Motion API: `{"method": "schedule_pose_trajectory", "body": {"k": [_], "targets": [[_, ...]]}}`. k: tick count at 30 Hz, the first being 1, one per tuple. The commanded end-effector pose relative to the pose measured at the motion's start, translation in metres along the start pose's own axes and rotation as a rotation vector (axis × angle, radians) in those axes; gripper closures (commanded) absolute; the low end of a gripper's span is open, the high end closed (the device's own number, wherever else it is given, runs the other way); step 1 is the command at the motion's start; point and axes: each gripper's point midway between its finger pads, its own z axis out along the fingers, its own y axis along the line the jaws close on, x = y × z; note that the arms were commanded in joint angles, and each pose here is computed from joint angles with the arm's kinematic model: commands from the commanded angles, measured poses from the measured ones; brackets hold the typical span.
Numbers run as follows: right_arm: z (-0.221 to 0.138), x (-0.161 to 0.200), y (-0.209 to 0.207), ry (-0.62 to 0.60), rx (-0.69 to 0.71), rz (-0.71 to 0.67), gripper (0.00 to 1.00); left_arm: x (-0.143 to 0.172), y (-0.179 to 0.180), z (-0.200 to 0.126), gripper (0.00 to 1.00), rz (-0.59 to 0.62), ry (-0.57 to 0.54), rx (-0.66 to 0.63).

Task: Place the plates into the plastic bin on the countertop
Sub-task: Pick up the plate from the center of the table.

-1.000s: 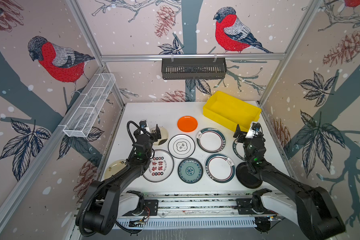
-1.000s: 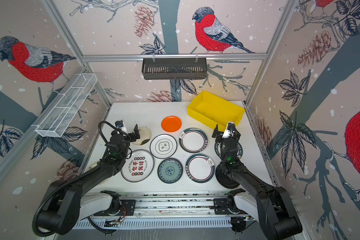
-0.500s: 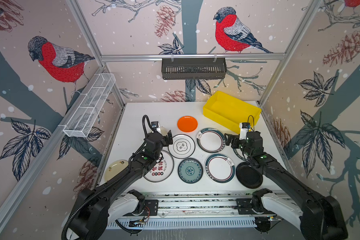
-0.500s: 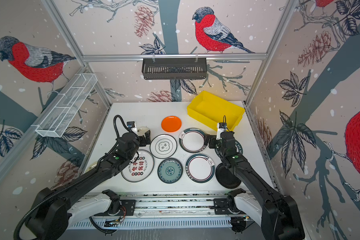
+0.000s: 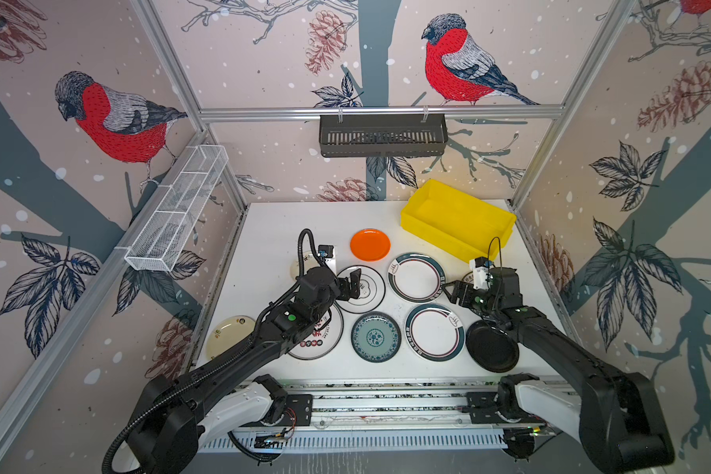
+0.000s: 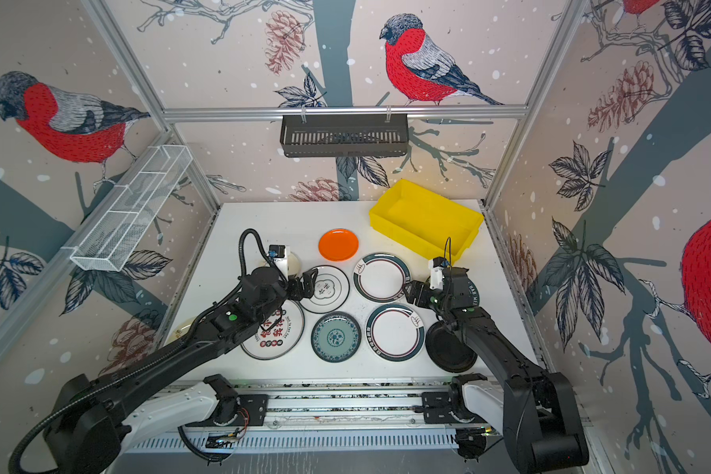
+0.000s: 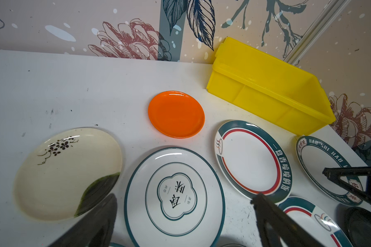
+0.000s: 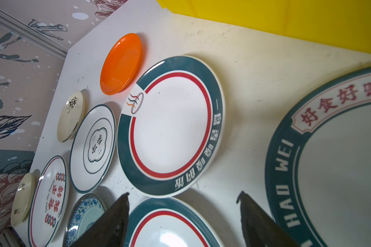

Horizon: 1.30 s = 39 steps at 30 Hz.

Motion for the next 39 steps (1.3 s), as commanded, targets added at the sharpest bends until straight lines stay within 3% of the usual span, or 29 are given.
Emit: {"method": "schedule_pose_trajectory", "body": {"k": [1,8,13,19,39], "targets": [[0.003,0.002,0.008,0.011,-0.064,0.032,0.26,0.003,-0.002,0.001,0.02,-0.035,0.006,0.008],[0.013,0.003,0.011,0.04,-0.101,0.05,0.34,0.002,-0.012,0.01,0.02,-0.038,0.022,0.045],[0.02,0.002,0.001,0.047,-0.059,0.061,0.34,0.002,-0.014,0.011,0.02,-0.058,0.021,0.052],[0.038,0.008,-0.012,0.098,-0.026,0.095,0.46,-0.004,-0.022,0.012,0.02,-0.074,0.002,0.082],[0.063,0.009,-0.019,0.089,-0.064,0.153,0.56,0.003,-0.027,0.006,0.02,-0.053,0.015,0.1]]}}
